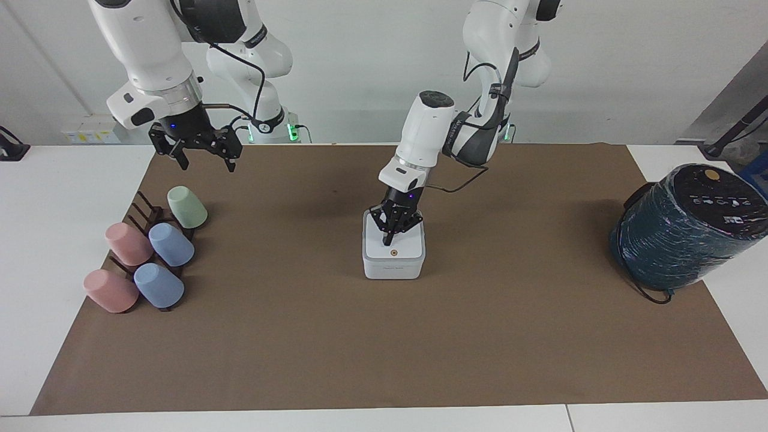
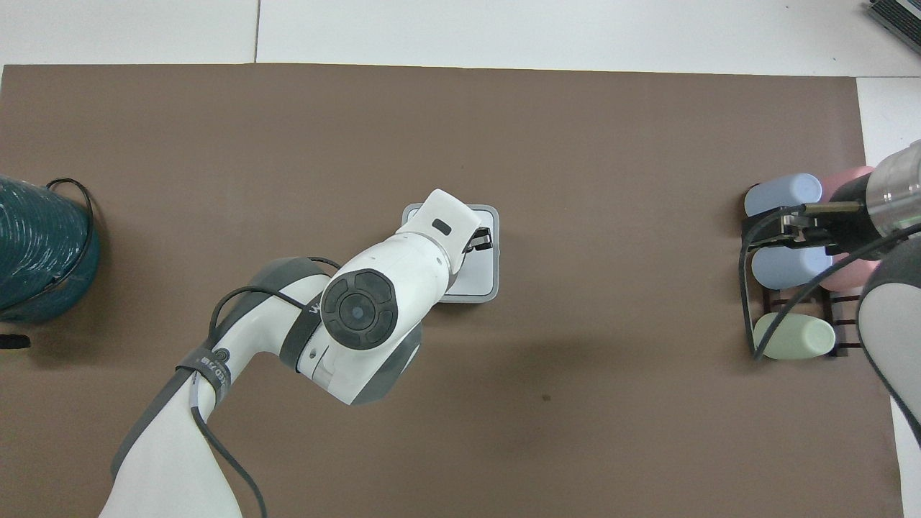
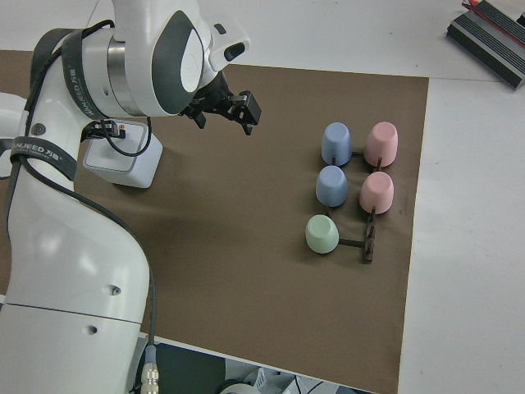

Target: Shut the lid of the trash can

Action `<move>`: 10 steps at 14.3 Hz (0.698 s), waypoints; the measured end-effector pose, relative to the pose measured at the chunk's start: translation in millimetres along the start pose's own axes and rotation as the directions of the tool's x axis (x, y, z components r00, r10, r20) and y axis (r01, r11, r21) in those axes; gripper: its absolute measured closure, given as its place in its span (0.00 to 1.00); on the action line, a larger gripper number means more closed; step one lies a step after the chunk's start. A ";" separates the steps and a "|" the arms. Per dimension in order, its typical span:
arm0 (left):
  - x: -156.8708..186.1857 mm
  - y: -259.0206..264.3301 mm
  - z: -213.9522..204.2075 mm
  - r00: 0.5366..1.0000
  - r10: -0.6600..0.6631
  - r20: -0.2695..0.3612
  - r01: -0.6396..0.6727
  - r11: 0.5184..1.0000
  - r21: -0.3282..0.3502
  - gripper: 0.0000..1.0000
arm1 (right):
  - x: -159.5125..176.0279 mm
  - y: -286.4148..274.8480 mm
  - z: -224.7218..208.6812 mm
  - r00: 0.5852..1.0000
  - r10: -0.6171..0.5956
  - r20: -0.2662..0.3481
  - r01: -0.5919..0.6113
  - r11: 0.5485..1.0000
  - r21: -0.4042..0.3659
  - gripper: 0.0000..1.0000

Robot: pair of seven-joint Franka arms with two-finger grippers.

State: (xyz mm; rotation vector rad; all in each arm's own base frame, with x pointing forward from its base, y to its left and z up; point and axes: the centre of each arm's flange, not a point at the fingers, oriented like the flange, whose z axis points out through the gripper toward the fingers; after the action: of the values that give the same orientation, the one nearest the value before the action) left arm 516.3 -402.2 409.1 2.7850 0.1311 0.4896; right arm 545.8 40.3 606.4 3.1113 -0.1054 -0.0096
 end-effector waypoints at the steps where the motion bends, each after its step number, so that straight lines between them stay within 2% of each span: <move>1: 13.2 -2.6 -5.2 1.000 -0.011 0.018 0.010 1.000 0.027 0.99 | 0.0 0.0 0.0 1.000 0.000 0.000 0.000 1.000 0.000 0.00; 5: 73.7 -20.8 -54.2 0.995 -0.014 0.103 -0.001 0.990 0.138 0.99 | 0.0 0.0 0.0 1.000 0.000 0.000 0.000 1.000 0.000 0.00; 7: 87.0 -39.2 -73.0 0.982 0.032 0.184 -0.068 0.979 0.192 0.99 | 0.0 0.0 0.0 1.000 0.000 0.000 0.000 1.000 0.000 0.00; 10: 100.3 -71.5 -103.1 0.942 0.106 0.317 -0.186 0.954 0.235 0.99 | 0.0 0.0 0.0 1.000 0.000 0.000 0.000 1.000 0.000 0.00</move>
State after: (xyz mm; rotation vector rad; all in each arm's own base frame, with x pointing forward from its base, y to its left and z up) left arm 572.1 -290.8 510.5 3.1051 -0.0902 0.0754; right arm 545.8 40.3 606.4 3.1113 -0.1054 -0.0096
